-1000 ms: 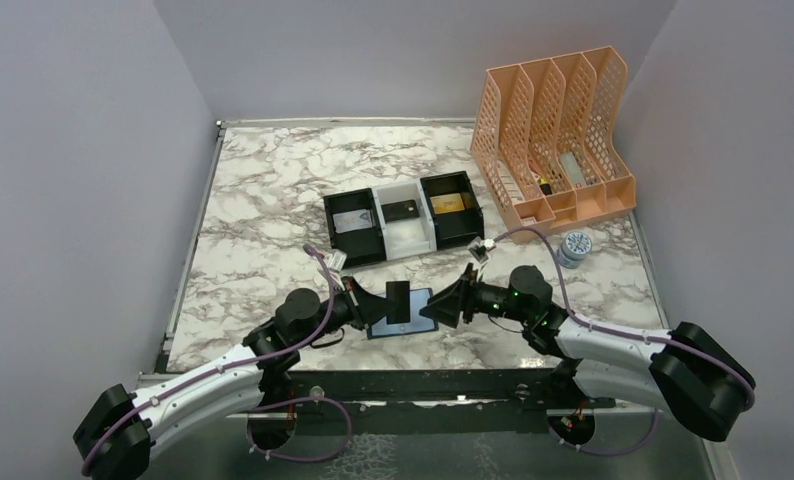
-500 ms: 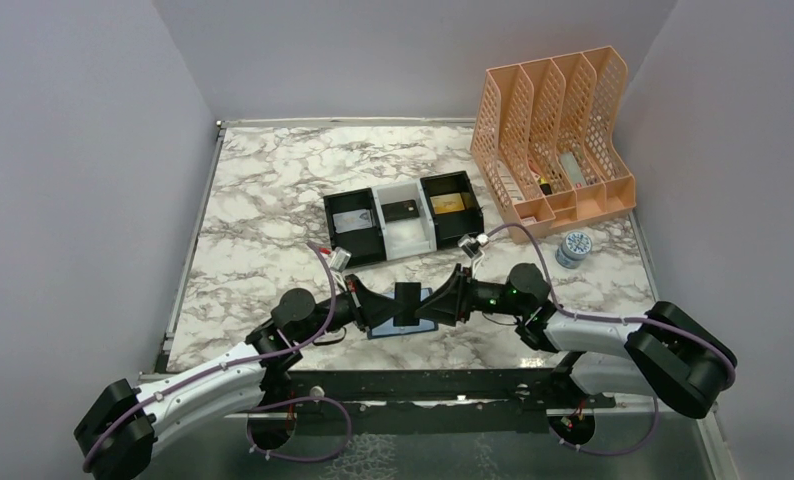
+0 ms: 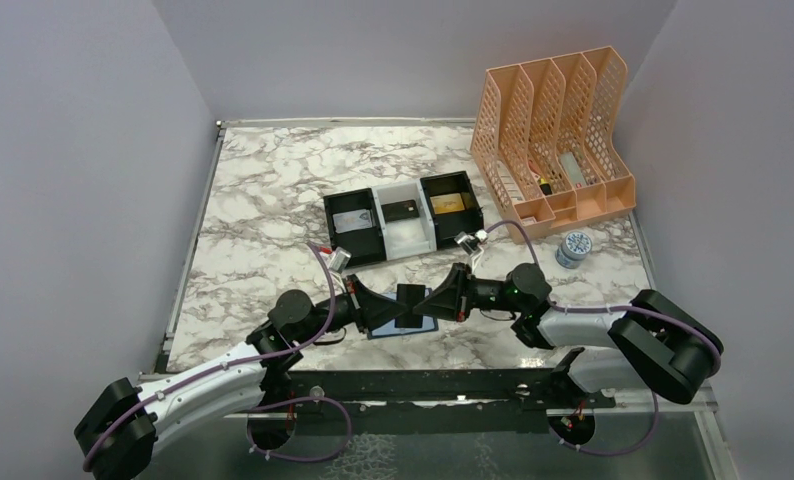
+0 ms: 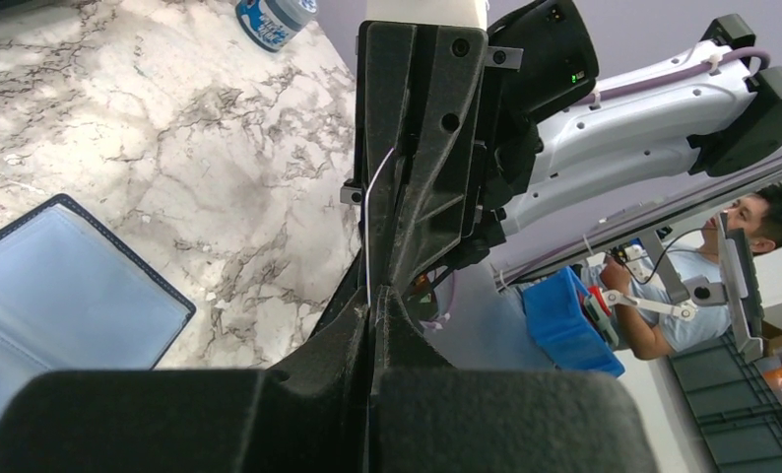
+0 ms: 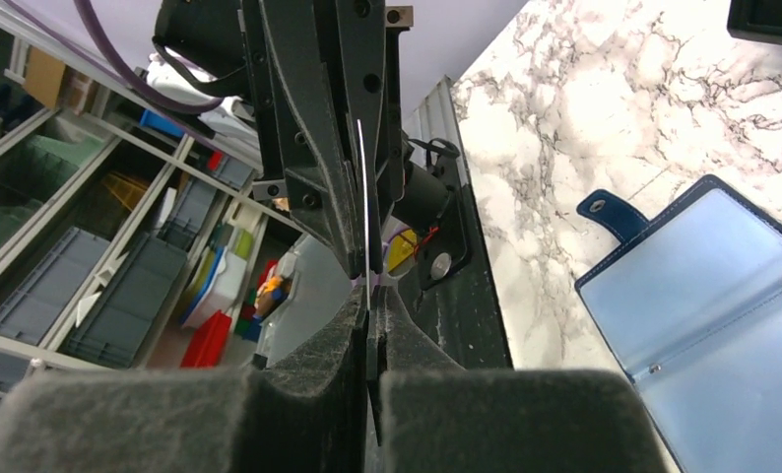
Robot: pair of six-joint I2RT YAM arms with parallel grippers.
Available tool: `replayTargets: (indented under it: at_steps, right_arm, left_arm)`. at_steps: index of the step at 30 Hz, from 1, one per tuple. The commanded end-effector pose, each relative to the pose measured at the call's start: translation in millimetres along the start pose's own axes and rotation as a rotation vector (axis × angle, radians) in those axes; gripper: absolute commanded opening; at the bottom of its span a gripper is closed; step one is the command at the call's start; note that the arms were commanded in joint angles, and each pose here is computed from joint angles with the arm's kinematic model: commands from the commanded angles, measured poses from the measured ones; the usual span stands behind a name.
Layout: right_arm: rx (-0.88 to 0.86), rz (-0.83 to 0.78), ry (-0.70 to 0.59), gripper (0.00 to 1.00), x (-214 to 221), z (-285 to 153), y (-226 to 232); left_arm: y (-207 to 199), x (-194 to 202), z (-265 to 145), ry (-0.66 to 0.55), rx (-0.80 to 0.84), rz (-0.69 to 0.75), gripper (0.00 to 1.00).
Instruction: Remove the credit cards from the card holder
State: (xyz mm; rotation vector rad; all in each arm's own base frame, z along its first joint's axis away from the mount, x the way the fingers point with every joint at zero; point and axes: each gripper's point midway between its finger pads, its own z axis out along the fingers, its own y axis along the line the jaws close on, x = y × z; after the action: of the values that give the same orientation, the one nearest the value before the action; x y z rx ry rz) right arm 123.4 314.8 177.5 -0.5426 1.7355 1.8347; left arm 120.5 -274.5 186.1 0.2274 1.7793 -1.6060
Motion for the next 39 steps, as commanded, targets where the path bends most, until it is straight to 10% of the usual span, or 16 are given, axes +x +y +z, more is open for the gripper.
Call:
replayTargets:
  at_steps: [1, 6, 13, 28, 39]
  right_arm:
    - [-0.061, -0.044, -0.038, 0.01, -11.0, 1.4, 15.9]
    - [0.019, -0.042, -0.089, 0.01, -15.6, -2.3, 3.7]
    - [0.224, -0.077, -0.137, 0.01, -24.2, -12.3, -25.6]
    - [0.771, -0.393, -0.222, 0.01, -87.1, -59.1, -80.1]
    - [0.932, -0.720, -0.097, 0.01, -147.8, -38.6, -104.2]
  left_arm:
    - [-0.6, 7.3, -3.3, 0.018, 0.028, 0.016, 0.00]
    - [4.5, 7.4, -4.9, 0.003, 0.012, 0.010, 0.20]
    - [22.0, 4.5, -5.6, 0.021, -0.110, 0.072, 0.98]
    - [97.8, -78.9, -52.6, 0.014, -0.962, 0.326, 0.99]
    - [110.4, -140.6, -94.4, -0.047, -1.180, 0.282, 0.99]
